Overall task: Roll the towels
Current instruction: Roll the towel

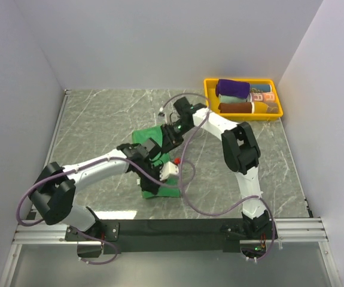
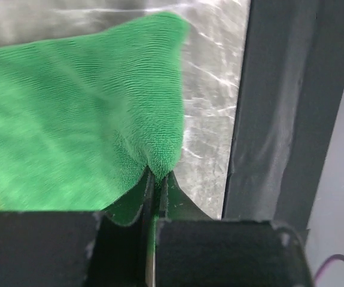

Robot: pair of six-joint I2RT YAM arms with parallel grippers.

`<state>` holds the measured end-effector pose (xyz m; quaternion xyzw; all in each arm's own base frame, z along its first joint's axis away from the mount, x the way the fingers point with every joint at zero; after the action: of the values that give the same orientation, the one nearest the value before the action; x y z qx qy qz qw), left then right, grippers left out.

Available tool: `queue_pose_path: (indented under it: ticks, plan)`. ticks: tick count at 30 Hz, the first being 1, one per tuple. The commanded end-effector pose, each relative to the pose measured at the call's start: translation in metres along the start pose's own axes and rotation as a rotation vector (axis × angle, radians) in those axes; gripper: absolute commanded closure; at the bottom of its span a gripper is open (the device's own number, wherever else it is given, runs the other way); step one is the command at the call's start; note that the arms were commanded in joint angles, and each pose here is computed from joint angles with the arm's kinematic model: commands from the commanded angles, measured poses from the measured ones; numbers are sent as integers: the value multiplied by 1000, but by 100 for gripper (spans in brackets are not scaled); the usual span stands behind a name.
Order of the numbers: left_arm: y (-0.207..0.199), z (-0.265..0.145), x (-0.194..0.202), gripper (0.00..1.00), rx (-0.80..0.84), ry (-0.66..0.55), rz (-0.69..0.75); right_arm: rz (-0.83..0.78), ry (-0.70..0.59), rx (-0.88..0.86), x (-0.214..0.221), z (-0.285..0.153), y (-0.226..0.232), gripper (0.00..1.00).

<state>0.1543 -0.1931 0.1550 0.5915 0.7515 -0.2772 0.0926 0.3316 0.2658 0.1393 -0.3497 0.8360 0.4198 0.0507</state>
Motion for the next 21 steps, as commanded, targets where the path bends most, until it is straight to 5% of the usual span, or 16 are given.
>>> queue_pose_path:
  ticks: [1,17,19,21]
  plan:
    - [10,-12,-3,99,82,-32,-105,-41,-76,12,-20,-43,9,64]
    - [119,-17,-9,91,-93,-77,-219,57,-65,-79,12,-57,7,65]
    - [126,-12,-5,86,-109,-62,-240,64,-56,-72,17,-57,6,65]
    - [132,-14,-3,67,-135,-71,-258,68,-56,-68,20,-60,7,65]
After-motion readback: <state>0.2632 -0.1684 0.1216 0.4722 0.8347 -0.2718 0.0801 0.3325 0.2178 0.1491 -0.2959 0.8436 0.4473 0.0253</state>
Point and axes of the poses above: each gripper's point midway between its finger pads, its own z axis out along the fingers, its own y axis along the line the jaws close on, x = y × z, the point moved 10 cm from there along -z, back along the fingers, and after that the axes turned 8 degrees about -z, right-handed, at the moved point
